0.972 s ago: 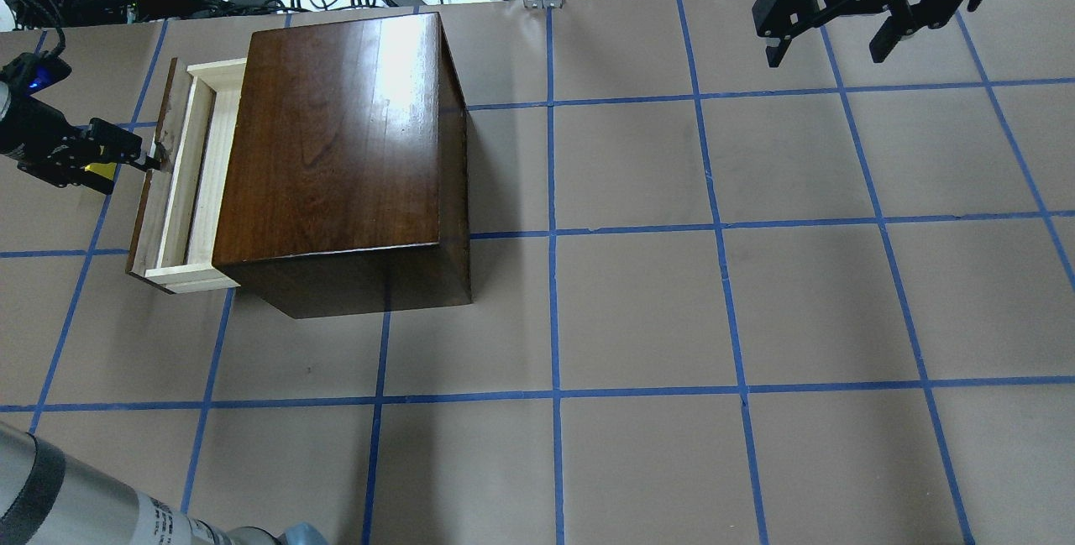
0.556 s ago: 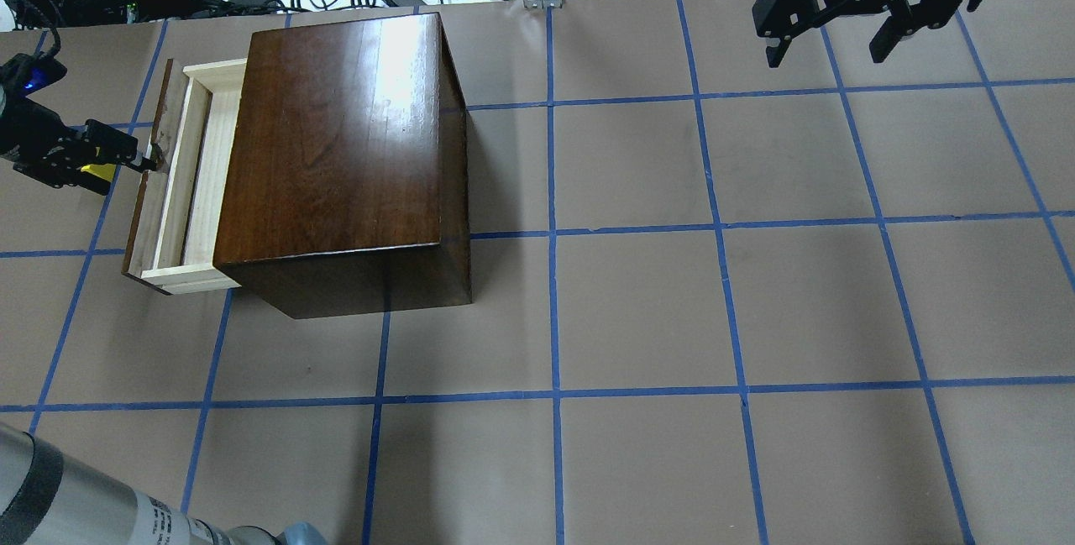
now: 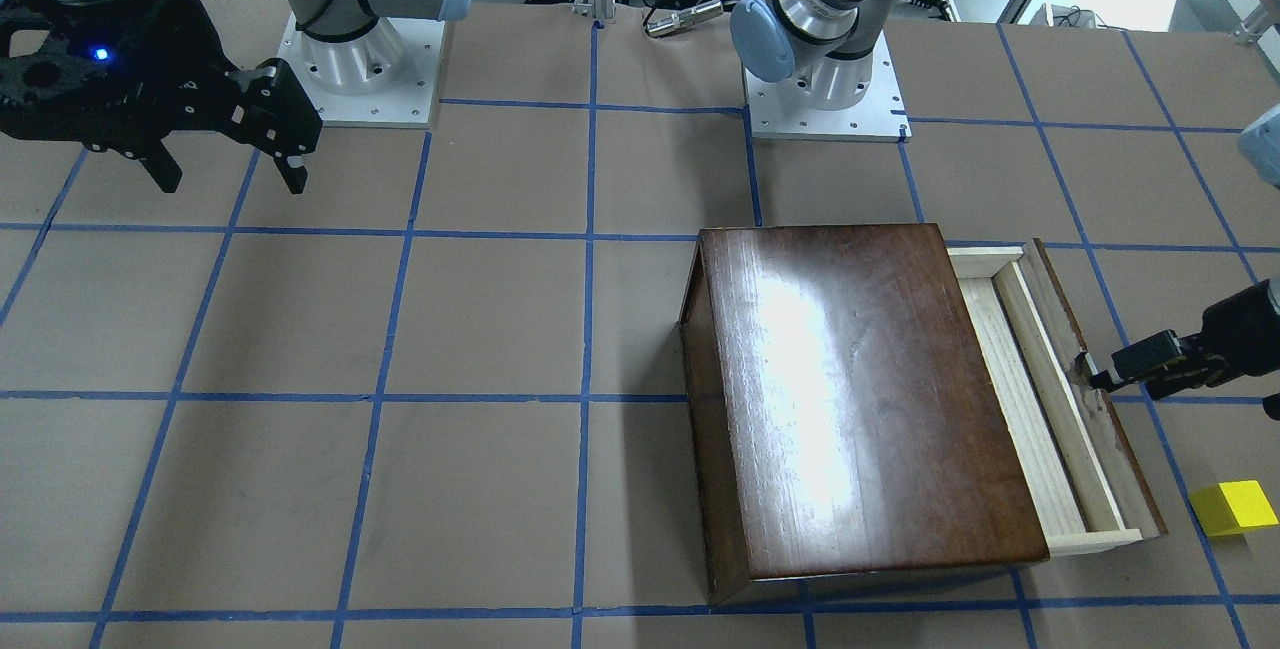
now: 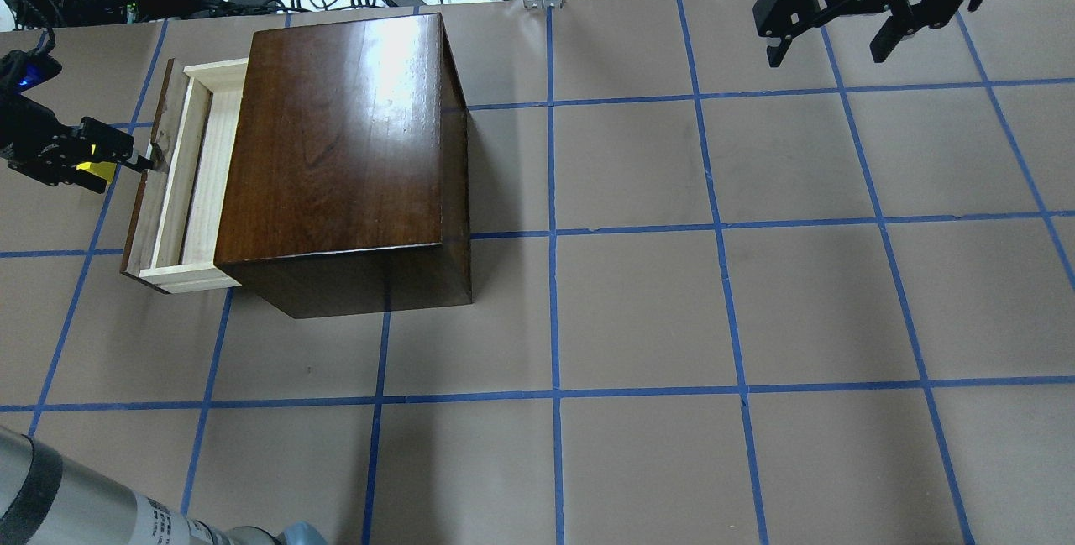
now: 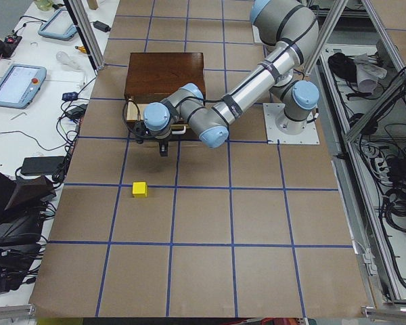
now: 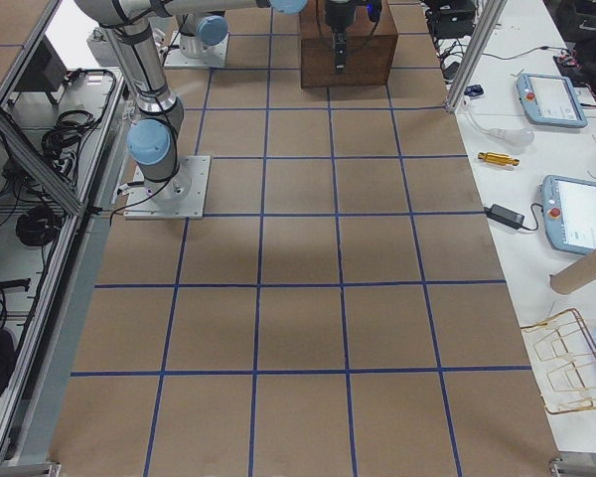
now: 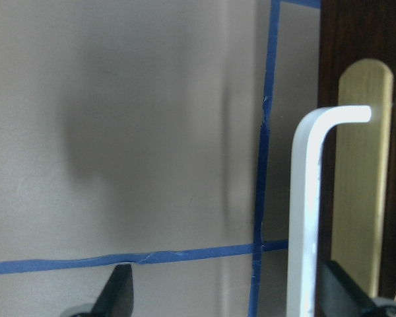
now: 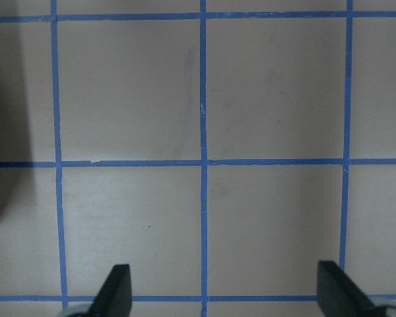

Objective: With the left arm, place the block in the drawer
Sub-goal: 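Release the handle and lift the left gripper away from the drawer, then move the left gripper over the yellow cube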

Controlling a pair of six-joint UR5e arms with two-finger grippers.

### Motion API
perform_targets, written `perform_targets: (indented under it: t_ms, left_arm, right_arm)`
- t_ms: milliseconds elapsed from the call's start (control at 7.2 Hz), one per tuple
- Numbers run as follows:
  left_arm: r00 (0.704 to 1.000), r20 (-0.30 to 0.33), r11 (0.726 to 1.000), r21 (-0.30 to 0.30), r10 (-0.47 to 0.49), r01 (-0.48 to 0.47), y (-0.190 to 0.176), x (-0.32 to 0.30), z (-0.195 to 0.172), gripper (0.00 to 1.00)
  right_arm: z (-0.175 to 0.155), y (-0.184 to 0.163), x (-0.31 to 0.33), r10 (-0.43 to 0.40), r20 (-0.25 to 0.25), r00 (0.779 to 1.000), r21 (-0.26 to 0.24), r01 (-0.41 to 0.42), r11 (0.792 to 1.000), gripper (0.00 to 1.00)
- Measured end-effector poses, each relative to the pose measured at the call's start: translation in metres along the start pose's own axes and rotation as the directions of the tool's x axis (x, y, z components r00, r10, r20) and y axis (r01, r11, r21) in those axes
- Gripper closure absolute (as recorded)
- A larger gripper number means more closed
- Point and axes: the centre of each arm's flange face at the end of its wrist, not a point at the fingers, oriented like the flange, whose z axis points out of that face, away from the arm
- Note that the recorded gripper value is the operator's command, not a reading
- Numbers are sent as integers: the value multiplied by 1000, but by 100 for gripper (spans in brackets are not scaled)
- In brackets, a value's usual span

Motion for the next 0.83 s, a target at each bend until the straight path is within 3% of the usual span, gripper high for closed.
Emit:
perform_targets:
  t_ms: [278,556,833]
  left_arm:
    - [1000,6,1000,5,0,0,2,7,-19,1]
    - [999,44,999,-25,25,-24,-4,12,-63,2]
    - [978,100,983,-49,182,-178,-13,-1,-94,2]
  right_arm:
    - [0,0,0,0,0,1000,0,0,1000,0]
    - [0,0,0,0,0,1000,0,0,1000,0]
    - [0,0,0,0,0,1000,0,0,1000,0]
